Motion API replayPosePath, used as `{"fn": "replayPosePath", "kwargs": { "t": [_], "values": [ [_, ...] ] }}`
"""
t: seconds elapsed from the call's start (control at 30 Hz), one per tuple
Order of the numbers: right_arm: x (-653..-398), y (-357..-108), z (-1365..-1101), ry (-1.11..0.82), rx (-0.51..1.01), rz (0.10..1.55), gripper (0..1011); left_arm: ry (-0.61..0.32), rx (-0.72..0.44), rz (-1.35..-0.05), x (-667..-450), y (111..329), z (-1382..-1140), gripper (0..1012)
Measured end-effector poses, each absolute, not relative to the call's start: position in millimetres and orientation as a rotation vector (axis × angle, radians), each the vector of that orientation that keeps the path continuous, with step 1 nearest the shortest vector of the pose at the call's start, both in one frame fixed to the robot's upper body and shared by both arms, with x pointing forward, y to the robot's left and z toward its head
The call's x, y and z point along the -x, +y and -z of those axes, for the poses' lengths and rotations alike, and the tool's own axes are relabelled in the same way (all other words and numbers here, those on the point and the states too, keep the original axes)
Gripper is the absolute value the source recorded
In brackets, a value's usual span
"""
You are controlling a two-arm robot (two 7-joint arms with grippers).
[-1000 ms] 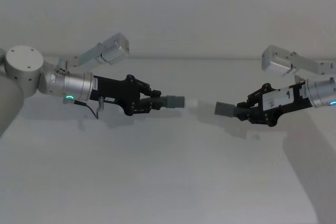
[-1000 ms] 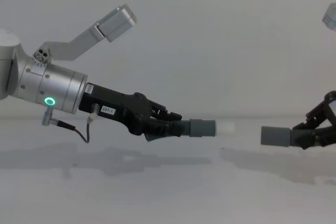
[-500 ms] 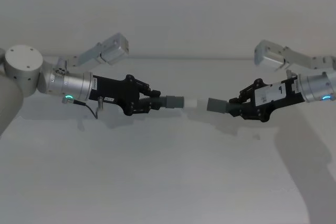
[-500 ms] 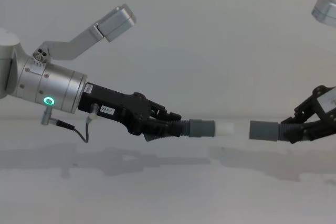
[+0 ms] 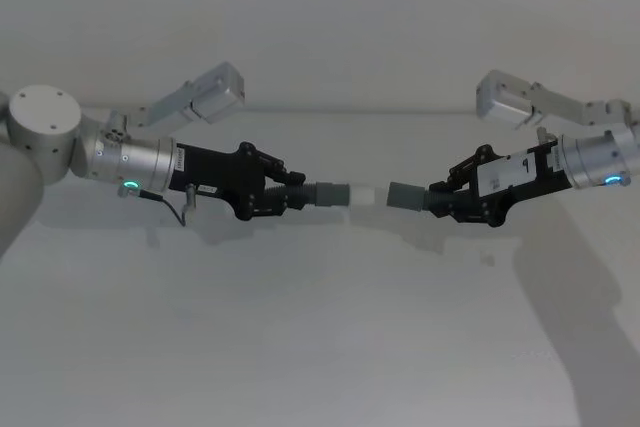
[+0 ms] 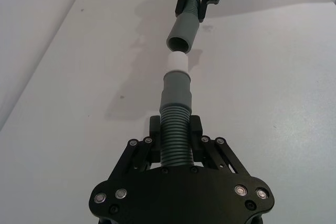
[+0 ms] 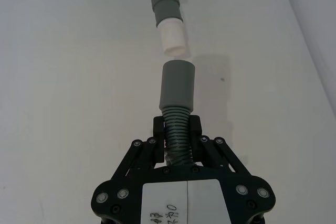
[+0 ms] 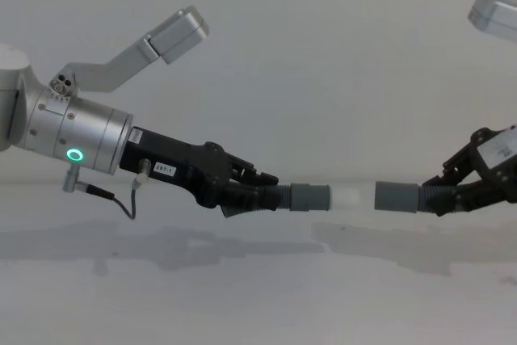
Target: Use both hands to pick up one end of the pipe from the table, align the ends, and insert them.
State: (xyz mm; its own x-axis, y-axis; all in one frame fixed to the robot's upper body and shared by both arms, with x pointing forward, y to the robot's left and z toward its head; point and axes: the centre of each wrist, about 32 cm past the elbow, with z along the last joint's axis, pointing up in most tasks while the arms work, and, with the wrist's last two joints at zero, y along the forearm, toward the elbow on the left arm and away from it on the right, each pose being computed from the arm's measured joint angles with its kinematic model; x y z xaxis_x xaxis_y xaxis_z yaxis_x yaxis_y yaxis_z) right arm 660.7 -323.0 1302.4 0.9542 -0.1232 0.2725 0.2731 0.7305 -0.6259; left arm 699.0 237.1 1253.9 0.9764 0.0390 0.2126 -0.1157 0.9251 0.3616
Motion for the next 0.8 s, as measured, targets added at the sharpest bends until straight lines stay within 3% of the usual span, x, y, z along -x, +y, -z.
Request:
{"fn": "replayPosePath", "kwargs": {
  "t": [0.8],
  "values": [
    [-670,-312,-1304,-0.215,0.737,0.189,262,-0.204,-0.382,-0.080,-699,237,-1254,310]
  ]
}}
